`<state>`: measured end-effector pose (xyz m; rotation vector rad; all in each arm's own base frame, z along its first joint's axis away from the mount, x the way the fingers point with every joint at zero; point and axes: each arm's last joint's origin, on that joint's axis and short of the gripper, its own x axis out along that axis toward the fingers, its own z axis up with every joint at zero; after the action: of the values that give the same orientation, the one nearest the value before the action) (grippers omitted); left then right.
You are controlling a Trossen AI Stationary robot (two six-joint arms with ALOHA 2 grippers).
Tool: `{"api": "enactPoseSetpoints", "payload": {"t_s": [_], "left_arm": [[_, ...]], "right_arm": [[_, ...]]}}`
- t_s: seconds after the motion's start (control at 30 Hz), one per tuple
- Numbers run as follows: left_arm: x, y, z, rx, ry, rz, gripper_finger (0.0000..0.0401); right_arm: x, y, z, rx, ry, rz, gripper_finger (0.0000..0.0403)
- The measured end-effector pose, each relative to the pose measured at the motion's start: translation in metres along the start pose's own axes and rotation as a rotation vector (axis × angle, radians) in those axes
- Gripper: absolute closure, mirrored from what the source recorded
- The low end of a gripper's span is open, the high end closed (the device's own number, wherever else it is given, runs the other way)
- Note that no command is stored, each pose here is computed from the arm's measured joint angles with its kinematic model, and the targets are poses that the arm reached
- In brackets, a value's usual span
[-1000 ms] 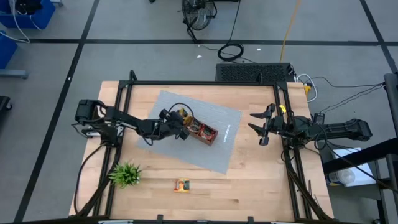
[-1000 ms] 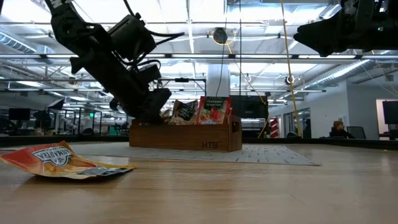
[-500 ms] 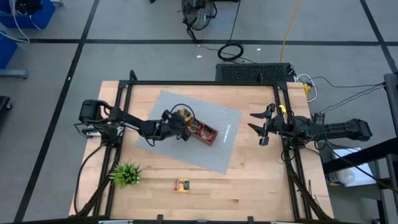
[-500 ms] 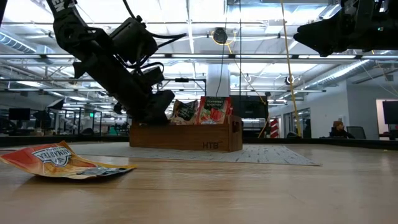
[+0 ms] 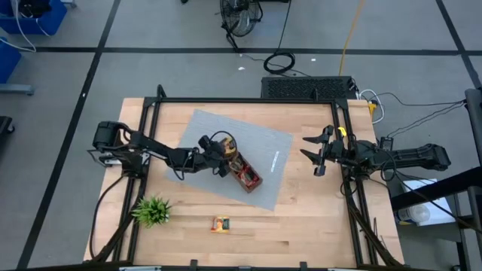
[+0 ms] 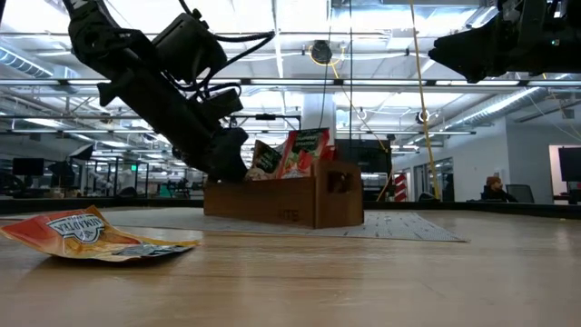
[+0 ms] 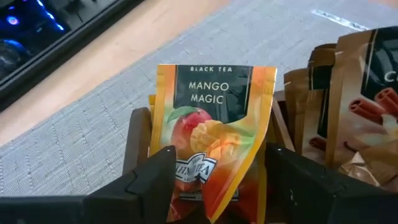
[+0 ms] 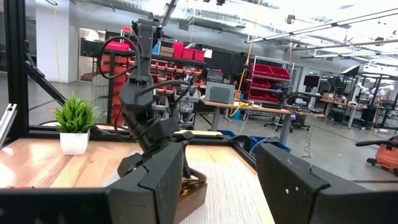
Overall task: Pick & Place Tea
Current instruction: Put the yellow tea bag into the wooden organizer
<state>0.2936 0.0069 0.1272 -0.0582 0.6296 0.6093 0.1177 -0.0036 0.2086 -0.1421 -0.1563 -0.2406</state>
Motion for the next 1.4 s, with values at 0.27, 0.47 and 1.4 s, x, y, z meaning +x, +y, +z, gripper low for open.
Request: {"api": "enactPoseSetpoints", "payload": {"t_s": [0.27,0.47,1.4], "left_arm": [[-0.001,0.004,0.001,-0.059,0.017,-0.006,0.0145],[0.001,0.007,0.005,-0.152,0.065,-0.152,0.0115],[-0.022,0.017,0.029,0.013,-0.046,-0.208,0.0122]], "right_arm": [[0.000,0.000,0.000,0.000,0.000,0.000,0.0218],[0.000,0.000,0.000,0.000,0.000,0.000,0.0218],[0.000,0.000,0.000,0.000,0.000,0.000,0.0218]]}}
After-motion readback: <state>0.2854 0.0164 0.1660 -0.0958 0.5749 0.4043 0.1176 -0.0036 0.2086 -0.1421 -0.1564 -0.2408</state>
